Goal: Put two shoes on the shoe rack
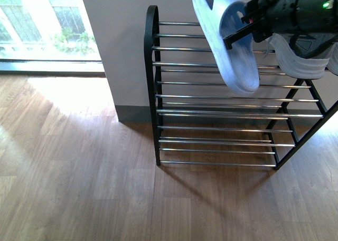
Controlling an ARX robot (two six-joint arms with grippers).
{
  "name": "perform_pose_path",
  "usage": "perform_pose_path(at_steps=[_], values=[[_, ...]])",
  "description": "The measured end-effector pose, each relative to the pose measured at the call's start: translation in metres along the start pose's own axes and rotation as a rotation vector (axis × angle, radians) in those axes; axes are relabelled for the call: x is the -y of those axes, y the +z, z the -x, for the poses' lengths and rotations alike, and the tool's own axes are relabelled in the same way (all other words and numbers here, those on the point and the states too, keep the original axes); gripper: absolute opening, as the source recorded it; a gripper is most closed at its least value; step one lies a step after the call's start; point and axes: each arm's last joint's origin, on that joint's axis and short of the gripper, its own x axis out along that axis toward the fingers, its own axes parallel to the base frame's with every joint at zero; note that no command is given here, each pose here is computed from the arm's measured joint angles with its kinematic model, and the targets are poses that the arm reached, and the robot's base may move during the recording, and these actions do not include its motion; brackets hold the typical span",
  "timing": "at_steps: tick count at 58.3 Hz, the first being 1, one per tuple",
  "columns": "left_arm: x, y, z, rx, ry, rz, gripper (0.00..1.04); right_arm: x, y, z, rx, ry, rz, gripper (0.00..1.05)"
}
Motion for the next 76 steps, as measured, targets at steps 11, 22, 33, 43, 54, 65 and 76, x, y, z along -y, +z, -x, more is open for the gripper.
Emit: perform_pose_path(at_steps=[11, 22, 33, 43, 54, 65, 76], values=[[0.0, 0.0, 0.0, 0.0, 0.0, 0.0, 0.02, 0.007, -0.006, -0.04, -0.083, -0.061, 0.128, 0.02], [0.0, 0.0, 0.0, 0.0, 0.0, 0.0, 0.02, 0.027, 0.001, -0.058, -0.125, -0.146, 0.24, 0.02], [0.0, 0.0, 0.0, 0.0, 0.0, 0.0, 0.02, 0.047, 0.001, -0.063, -0.17, -0.227, 0.312, 0.02], [0.0, 0.0, 0.0, 0.0, 0.0, 0.0, 0.02, 0.047, -0.003, -0.063, -0.204, -0.204, 0.351, 0.02], [0.0, 0.0, 0.0, 0.0, 0.0, 0.0, 0.02, 0.037, -0.003, -0.062, -0.23, -0.179, 0.344, 0.02], [0.0, 0.0, 0.0, 0.0, 0.001, 0.0, 0.02, 0.038, 0.003, -0.053, -0.227, -0.139, 0.166, 0.26], [0.0, 0.0, 0.0, 0.0, 0.0, 0.0, 0.02, 0.047, 0.024, -0.017, -0.174, -0.038, -0.092, 0.52]])
